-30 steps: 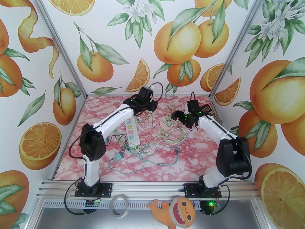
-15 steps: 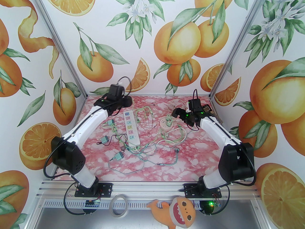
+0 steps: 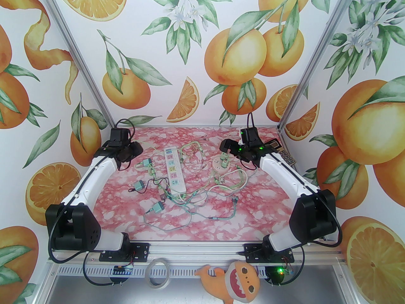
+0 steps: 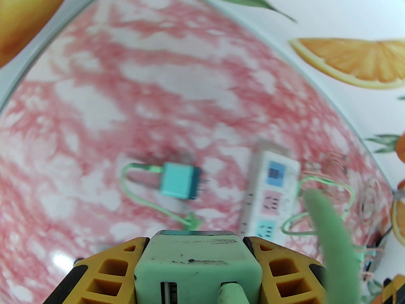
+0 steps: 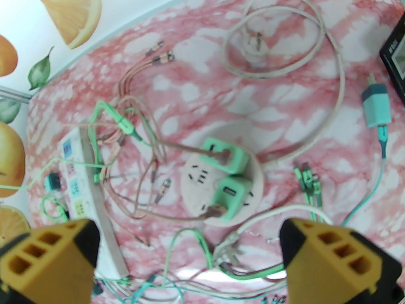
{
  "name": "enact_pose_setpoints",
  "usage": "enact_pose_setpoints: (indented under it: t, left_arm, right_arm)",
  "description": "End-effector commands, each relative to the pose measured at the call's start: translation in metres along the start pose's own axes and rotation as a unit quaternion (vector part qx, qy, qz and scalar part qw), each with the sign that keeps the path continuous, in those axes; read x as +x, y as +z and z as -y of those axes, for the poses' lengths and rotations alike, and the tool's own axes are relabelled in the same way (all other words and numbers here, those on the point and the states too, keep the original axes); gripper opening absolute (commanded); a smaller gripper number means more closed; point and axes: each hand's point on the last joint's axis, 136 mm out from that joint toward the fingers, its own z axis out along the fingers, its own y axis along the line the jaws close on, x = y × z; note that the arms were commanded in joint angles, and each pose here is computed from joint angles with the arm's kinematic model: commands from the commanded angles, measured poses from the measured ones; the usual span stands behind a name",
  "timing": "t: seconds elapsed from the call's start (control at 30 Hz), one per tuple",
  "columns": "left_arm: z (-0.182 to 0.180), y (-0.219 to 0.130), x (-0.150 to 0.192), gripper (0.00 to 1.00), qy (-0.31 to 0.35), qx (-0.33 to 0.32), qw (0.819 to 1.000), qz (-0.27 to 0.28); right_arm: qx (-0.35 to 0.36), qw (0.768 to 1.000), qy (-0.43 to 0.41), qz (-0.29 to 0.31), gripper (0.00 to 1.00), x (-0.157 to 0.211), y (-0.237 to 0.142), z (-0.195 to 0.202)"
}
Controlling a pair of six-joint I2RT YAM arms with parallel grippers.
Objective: Pull the plug off the socket
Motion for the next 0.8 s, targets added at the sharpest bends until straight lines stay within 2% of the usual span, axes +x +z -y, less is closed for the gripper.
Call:
enact_pose_setpoints:
  t: [0.0,0.13,0.37,0.43,0.77]
  left_arm:
    - [-0.027,0.012,0.01,0.29,-0.064,-0.013,0.997,-0.042]
    - [-0.056,0.039,0.027,0.28,-0.125,-0.034,0.987,-0.099]
    - [-0.085,0.055,0.033,0.3,-0.158,-0.087,0.977,-0.117]
    - [-0.095,0.071,0.039,0.31,-0.191,-0.093,0.967,-0.14]
    - [-0.105,0.096,0.05,0.42,-0.202,-0.117,0.957,-0.173]
  right_arm:
    - [0.004,1.0,-0.006,0.006,1.0,-0.003,0.005,-0.004]
    - [0.007,1.0,-0.007,0.002,1.0,0.001,0.006,-0.002]
    - [0.015,1.0,-0.01,0.001,1.0,0.004,0.003,0.002]
    - [0.026,1.0,-0.014,0.003,1.0,0.007,-0.001,0.008]
    - [0.039,0.999,-0.02,0.005,1.0,0.01,-0.006,0.015]
